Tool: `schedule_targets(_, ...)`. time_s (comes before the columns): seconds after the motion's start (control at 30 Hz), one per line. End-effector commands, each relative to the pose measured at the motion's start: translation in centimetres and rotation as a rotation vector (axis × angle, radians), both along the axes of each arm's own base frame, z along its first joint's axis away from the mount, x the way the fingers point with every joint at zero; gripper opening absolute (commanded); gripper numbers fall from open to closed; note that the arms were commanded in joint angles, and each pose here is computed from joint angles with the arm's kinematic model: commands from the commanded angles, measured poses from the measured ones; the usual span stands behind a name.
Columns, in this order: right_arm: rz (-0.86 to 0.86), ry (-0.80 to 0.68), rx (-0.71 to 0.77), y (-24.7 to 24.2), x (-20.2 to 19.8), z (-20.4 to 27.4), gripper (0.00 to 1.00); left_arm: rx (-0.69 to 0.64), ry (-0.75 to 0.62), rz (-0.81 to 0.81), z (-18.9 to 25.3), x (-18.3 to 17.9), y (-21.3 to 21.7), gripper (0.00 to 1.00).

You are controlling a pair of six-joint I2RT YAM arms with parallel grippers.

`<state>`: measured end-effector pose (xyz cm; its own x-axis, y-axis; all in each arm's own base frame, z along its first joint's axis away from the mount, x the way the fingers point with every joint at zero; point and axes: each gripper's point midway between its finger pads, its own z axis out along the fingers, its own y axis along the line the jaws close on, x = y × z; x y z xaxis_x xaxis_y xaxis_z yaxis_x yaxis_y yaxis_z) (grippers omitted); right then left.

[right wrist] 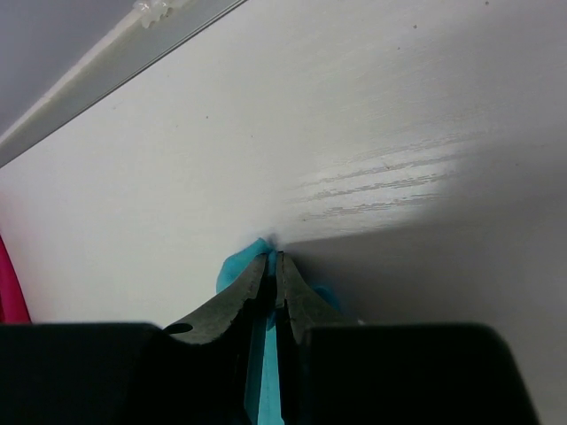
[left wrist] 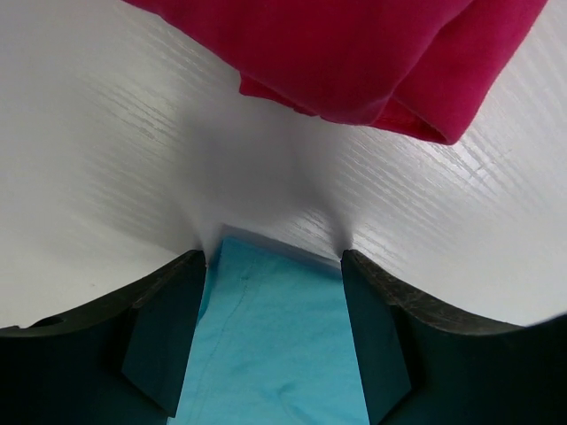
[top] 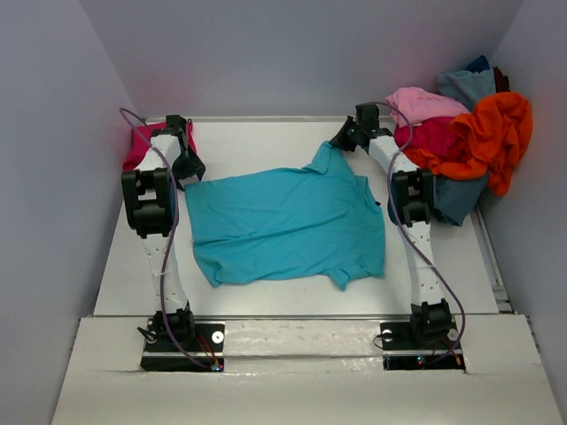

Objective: Fold and stack the t-shirts
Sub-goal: Fold the tshirt

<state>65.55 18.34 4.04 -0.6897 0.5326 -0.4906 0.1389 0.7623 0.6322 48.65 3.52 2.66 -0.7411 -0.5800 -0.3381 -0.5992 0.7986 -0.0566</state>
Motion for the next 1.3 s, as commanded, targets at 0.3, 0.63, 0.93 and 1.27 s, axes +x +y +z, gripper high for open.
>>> schedule_targets(0.3,0.020,-0.044,-0.009,0.1,-0.5,4.5,0.15,-0.045,-0.021,-0.014,1.4,0.1,-0.6,0.34)
schedule_targets(0.63,0.021,-0.046,-0.010,0.0,-0.6,4.8,0.15,-0.029,-0.004,-0.002,1.3,-0.6,-0.3,0.06)
schedule_targets(0.93,0.029,-0.050,-0.009,0.0,-1.1,6.4,0.15,0.020,-0.044,0.011,3.7,-0.6,0.5,0.06)
schedule_targets(1.27,0.045,-0.074,-0.027,-0.3,-2.4,10.6,0.08,0.060,-0.065,0.000,6.1,-0.7,1.2,0.06)
